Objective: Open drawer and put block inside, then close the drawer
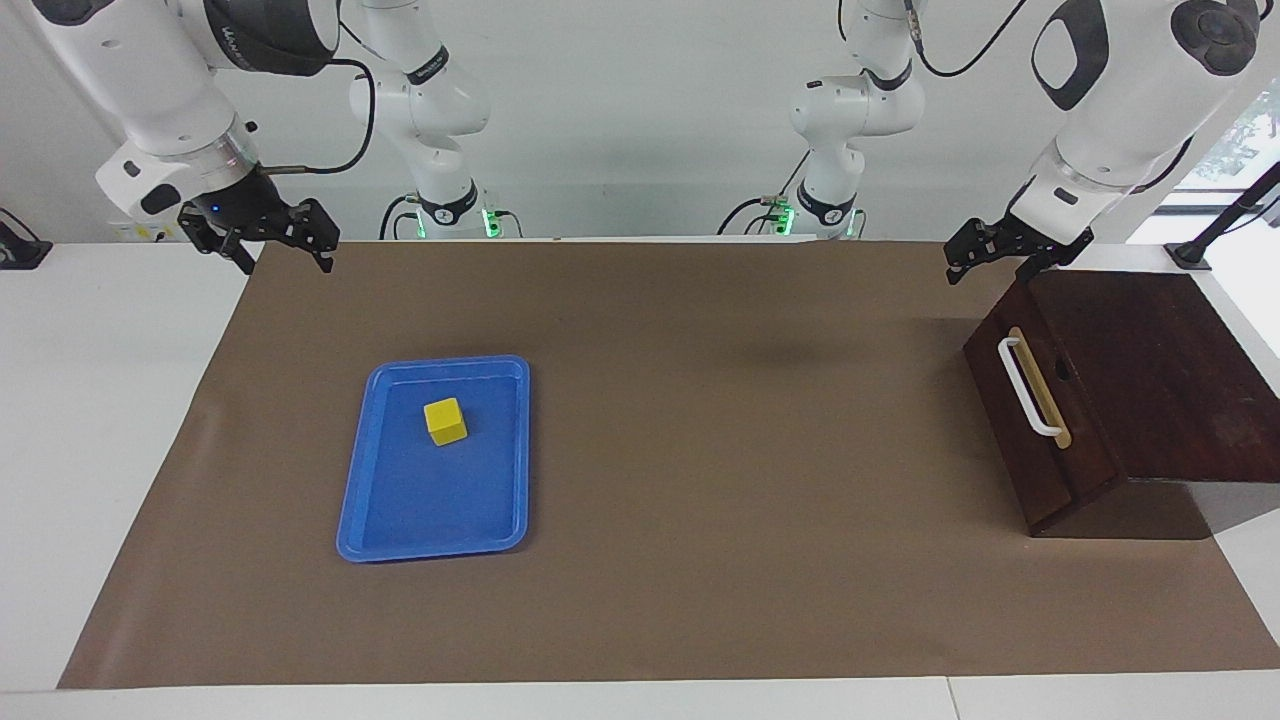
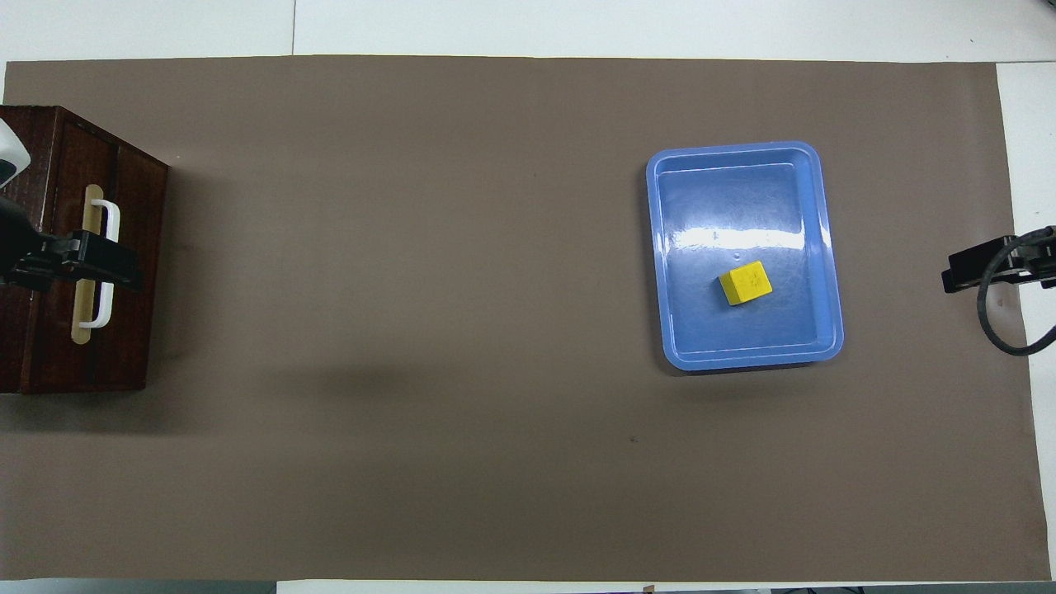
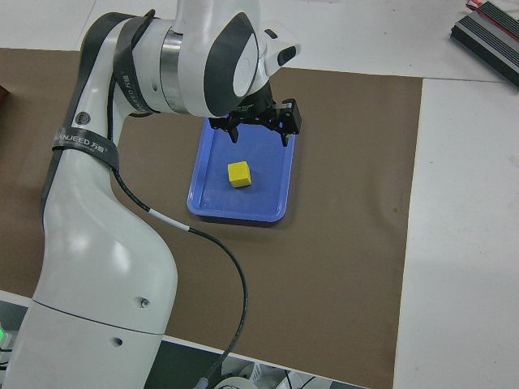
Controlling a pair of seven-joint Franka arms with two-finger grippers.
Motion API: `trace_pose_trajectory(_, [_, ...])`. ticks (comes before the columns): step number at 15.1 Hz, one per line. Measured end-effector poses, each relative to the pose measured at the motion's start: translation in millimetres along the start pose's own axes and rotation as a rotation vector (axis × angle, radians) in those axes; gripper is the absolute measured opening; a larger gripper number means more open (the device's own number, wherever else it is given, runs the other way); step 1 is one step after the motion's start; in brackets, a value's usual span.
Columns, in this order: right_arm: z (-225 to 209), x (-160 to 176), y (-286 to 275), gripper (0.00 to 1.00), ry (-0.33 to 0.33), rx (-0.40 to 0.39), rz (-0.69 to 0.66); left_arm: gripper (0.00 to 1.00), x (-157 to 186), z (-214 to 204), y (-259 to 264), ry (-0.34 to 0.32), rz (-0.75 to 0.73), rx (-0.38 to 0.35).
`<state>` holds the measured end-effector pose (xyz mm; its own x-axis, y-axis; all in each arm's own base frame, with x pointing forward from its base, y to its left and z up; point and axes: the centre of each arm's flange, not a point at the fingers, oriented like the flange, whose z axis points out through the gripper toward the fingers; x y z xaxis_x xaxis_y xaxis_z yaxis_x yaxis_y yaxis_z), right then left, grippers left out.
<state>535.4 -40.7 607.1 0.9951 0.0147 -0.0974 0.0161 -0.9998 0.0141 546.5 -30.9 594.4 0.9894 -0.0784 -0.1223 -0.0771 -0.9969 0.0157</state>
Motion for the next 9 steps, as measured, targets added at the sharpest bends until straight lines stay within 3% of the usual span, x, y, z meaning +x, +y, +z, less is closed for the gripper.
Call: trace_pose_trajectory(9, [-1.7, 1.0, -1.7, 1.0, 0.011, -0.002, -0.003, 1.0, 0.0, 0.0, 0.0, 0.0, 0.0, 0.0])
